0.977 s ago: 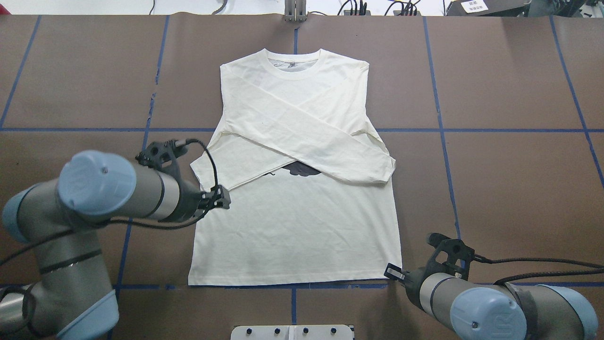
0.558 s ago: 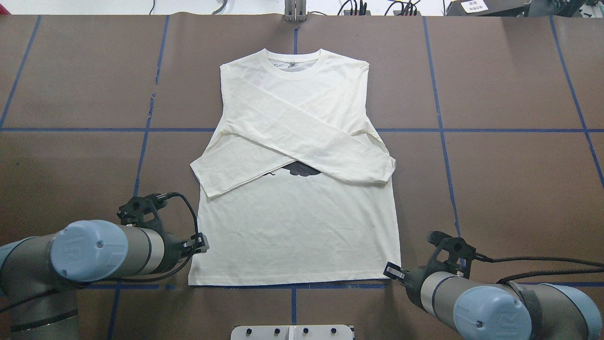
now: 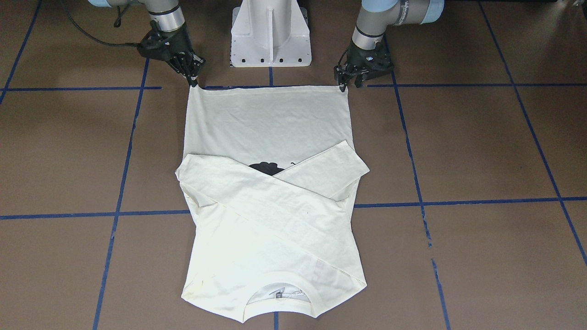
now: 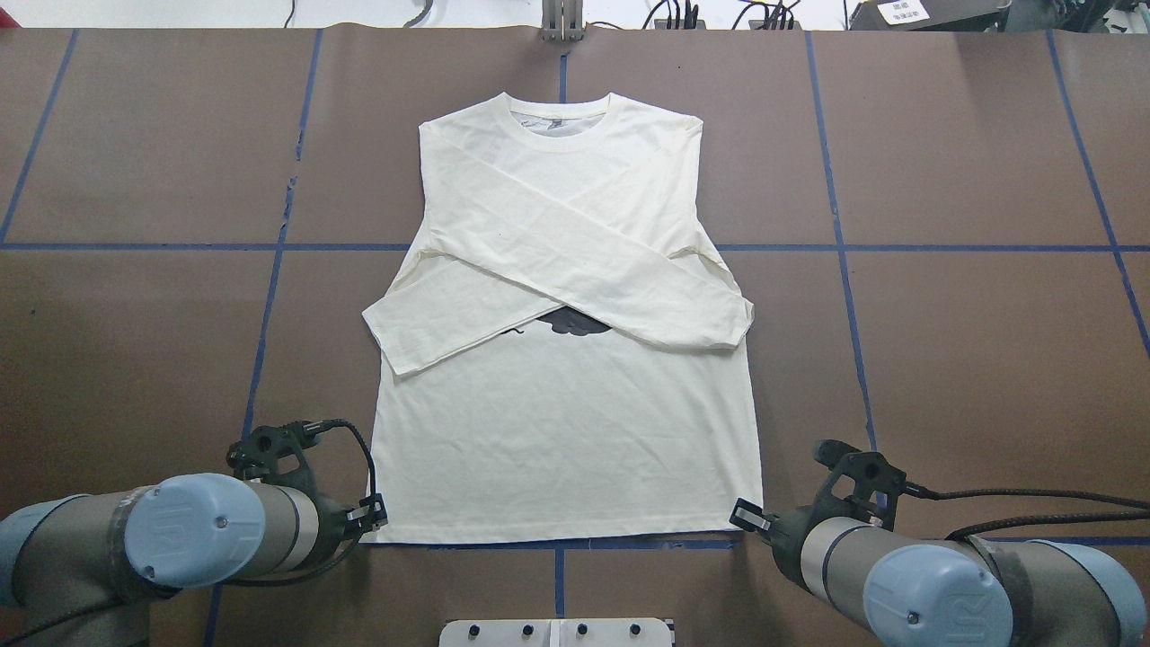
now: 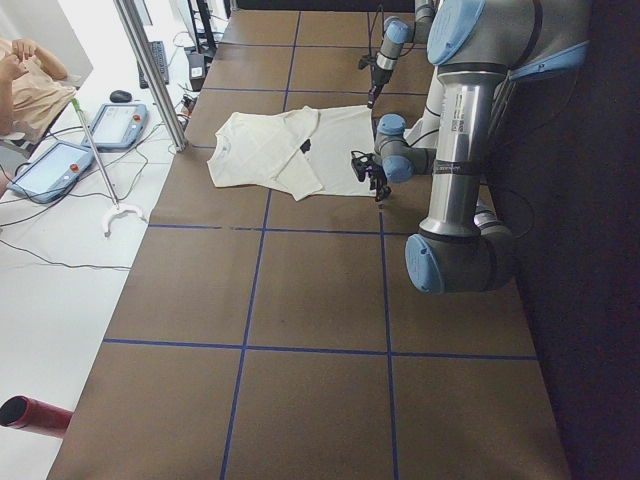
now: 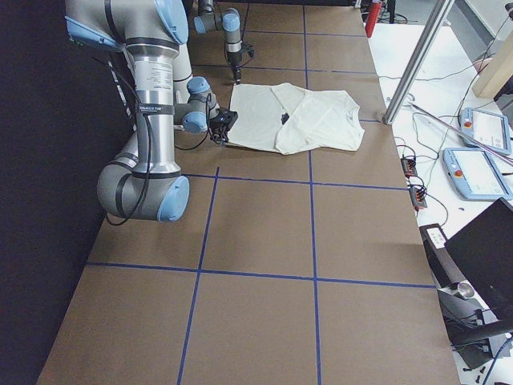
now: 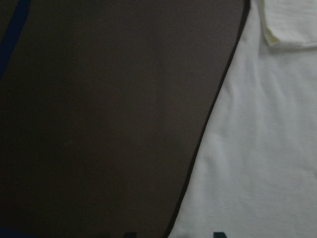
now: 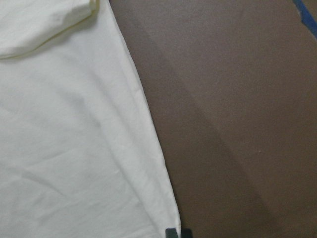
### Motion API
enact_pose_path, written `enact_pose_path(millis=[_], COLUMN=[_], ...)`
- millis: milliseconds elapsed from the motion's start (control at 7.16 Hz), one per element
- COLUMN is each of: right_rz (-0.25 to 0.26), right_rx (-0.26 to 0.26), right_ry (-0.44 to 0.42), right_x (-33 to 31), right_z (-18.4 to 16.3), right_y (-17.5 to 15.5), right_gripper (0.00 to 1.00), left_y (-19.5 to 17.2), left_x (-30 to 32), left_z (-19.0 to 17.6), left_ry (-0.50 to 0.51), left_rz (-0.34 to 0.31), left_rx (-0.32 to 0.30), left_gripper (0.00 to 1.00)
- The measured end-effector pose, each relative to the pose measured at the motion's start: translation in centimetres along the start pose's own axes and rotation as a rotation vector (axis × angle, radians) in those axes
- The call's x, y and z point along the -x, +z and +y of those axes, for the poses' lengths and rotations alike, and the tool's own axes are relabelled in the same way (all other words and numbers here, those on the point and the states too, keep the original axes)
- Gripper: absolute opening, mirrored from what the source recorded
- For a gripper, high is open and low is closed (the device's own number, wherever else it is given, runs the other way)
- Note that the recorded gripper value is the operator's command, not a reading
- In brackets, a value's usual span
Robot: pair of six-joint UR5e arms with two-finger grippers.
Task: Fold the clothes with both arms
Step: 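Grasp the near hem corners with both grippers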
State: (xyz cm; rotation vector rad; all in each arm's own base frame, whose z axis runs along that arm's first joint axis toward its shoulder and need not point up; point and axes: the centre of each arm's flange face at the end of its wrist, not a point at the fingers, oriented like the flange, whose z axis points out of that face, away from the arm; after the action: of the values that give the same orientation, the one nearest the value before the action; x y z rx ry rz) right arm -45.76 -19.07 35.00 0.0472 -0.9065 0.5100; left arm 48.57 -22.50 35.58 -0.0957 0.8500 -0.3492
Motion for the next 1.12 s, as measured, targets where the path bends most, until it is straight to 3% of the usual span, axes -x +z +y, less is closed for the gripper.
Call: enact_pose_path(millis=[279, 1117], right_rz=[0.0, 0.003], right_rx=[-0.001, -0.003], right_ry=[-0.001, -0.002], right_x=[-0.02, -0.11], right_z=[-0.05, -0.05], right_y=[0.01, 0.11], right_gripper=[0.0, 0.0], left_y=[0.09, -0.07], left_x=[-0.11, -0.26], left_z=[0.16, 0.32], left_ry=[0.002, 0.003], left_rz=[0.0, 0.004], left_rx=[0.001, 0.003], left_gripper=[0.0, 0.0])
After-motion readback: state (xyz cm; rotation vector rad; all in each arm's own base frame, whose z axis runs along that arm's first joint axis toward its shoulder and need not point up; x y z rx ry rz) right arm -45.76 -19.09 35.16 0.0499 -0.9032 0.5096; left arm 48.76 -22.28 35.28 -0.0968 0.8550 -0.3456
